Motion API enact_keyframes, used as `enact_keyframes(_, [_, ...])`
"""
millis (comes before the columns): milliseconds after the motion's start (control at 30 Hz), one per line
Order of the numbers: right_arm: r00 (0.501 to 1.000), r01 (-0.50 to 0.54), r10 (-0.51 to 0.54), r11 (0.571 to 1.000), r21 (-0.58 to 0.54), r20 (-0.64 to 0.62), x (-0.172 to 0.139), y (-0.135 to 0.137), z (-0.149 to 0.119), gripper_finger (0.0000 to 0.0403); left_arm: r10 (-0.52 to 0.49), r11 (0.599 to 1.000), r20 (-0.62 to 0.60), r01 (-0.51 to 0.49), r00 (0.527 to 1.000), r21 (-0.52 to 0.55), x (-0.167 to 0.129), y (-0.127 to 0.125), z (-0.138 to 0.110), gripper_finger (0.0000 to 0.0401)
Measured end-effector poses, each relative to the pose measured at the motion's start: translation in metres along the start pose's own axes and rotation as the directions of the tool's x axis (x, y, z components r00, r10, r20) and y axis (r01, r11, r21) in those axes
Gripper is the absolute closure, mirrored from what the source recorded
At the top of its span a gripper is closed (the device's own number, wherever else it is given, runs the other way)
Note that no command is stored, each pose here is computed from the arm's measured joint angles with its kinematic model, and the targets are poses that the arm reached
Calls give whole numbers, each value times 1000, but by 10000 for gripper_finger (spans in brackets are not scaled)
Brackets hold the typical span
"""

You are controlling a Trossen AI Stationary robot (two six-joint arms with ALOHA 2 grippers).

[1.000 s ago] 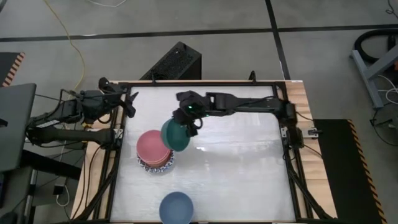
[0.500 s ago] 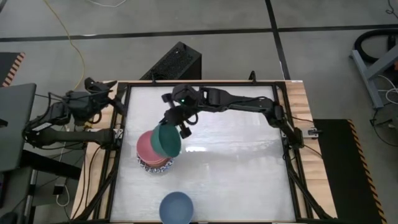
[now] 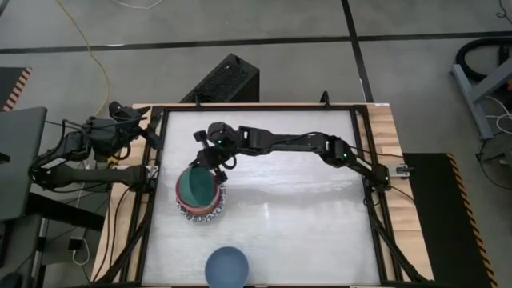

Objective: Nest bowls inside each other
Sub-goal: Stack the green bowl into the pink bowl

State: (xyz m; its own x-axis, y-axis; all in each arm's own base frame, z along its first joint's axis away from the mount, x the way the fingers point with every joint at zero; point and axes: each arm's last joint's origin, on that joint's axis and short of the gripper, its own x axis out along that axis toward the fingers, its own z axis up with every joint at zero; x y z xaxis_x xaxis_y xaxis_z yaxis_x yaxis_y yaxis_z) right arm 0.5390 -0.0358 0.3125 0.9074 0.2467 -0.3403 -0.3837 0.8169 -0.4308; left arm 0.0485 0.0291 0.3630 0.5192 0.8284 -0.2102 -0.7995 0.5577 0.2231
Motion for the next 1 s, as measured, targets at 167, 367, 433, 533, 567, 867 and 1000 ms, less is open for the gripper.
enact_keyframes(167, [999,39,-39,998,42,-2,-4,-8,-2,394,0,1000,0,0,1000,-3,0,0,0,177])
enact_keyframes(367, [999,42,-38,994,104,-37,-6,-11,-7,364,0,1000,-1,0,1000,-6,0,0,0,177])
enact_keyframes(433, [998,39,-32,993,115,-60,-7,-10,-8,343,0,1000,-1,0,1000,-11,0,0,0,177])
enact_keyframes(533, [995,19,-6,991,130,-98,-7,-7,-12,321,-2,1000,-2,2,1000,-12,0,0,0,177])
enact_keyframes(567, [994,15,0,991,135,-107,-7,-7,-12,314,-5,1000,-2,5,1000,-16,0,0,0,177])
enact_keyframes(867, [986,30,-7,991,133,-169,-19,-8,-6,237,-144,988,-4,143,990,-64,0,-4,0,177])
enact_keyframes(1000, [977,54,-34,995,89,-212,-61,-12,26,212,-236,968,-14,234,972,-92,3,-11,-5,177])
